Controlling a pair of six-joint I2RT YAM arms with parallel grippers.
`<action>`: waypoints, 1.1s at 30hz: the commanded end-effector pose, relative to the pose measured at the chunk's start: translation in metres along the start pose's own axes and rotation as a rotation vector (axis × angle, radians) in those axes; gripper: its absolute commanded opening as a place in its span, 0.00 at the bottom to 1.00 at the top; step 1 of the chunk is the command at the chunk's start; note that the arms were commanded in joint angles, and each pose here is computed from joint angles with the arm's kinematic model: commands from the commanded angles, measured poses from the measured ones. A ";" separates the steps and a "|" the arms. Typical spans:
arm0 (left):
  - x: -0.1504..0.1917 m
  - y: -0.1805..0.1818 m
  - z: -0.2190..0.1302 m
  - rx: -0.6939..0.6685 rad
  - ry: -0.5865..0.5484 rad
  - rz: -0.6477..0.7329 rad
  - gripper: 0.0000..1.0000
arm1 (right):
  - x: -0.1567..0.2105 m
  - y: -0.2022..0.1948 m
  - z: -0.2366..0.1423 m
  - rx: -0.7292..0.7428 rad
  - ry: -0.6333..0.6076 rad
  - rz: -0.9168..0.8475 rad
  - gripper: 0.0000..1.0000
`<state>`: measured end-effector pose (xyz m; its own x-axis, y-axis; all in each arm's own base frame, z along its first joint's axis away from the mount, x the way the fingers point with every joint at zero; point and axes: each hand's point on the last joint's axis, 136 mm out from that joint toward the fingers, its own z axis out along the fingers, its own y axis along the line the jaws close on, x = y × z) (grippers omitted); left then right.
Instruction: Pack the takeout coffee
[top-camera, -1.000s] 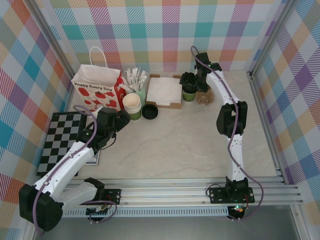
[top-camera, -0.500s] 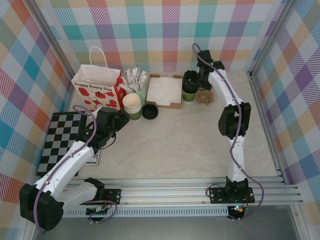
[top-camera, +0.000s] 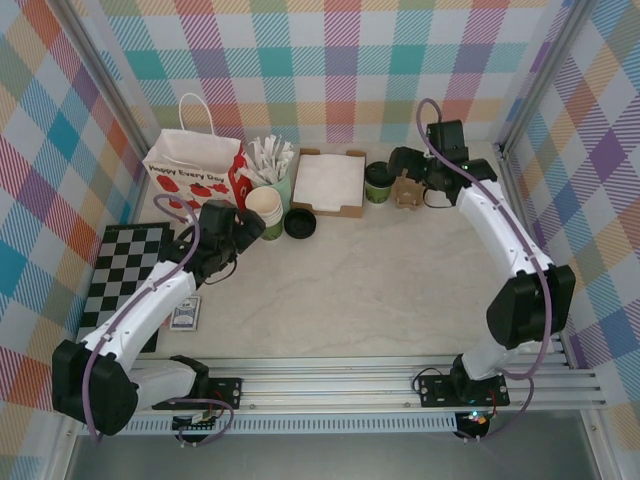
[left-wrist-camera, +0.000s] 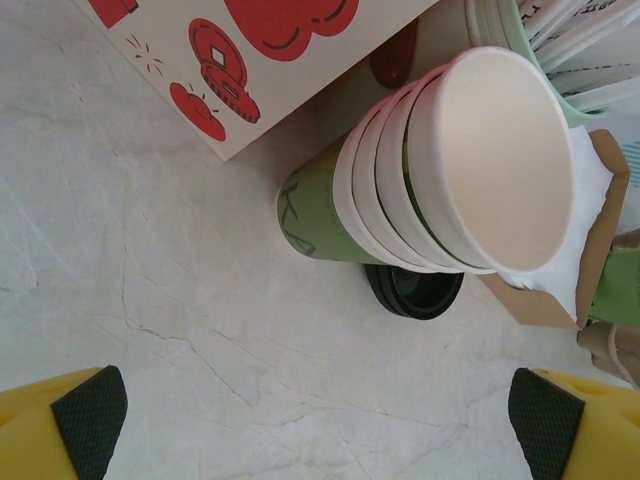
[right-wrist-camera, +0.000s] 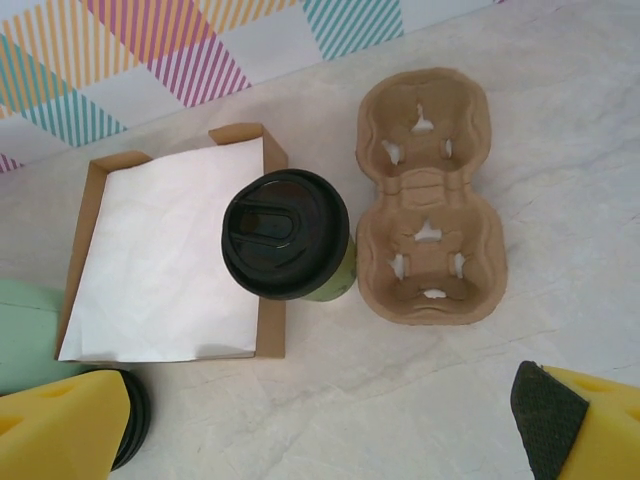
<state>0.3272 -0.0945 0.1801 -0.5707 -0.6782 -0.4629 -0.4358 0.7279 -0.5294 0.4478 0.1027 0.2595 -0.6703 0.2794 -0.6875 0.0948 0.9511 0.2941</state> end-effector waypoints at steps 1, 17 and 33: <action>-0.015 -0.009 -0.011 -0.004 -0.007 0.032 1.00 | 0.010 -0.024 0.005 0.054 -0.017 0.059 1.00; -0.158 -0.028 -0.087 -0.100 -0.275 -0.011 0.97 | 0.031 -0.041 -0.002 0.043 -0.005 0.181 1.00; -0.194 -0.037 -0.072 -0.232 -0.287 -0.098 0.44 | 0.053 -0.051 -0.014 0.071 0.039 0.174 1.00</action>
<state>0.4167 0.0038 0.3282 -0.3528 -0.7244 -0.5923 -0.6167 0.6561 -0.4351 0.4061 0.0662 0.2193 -0.6586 0.4330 -0.6154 0.2606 0.8985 0.3533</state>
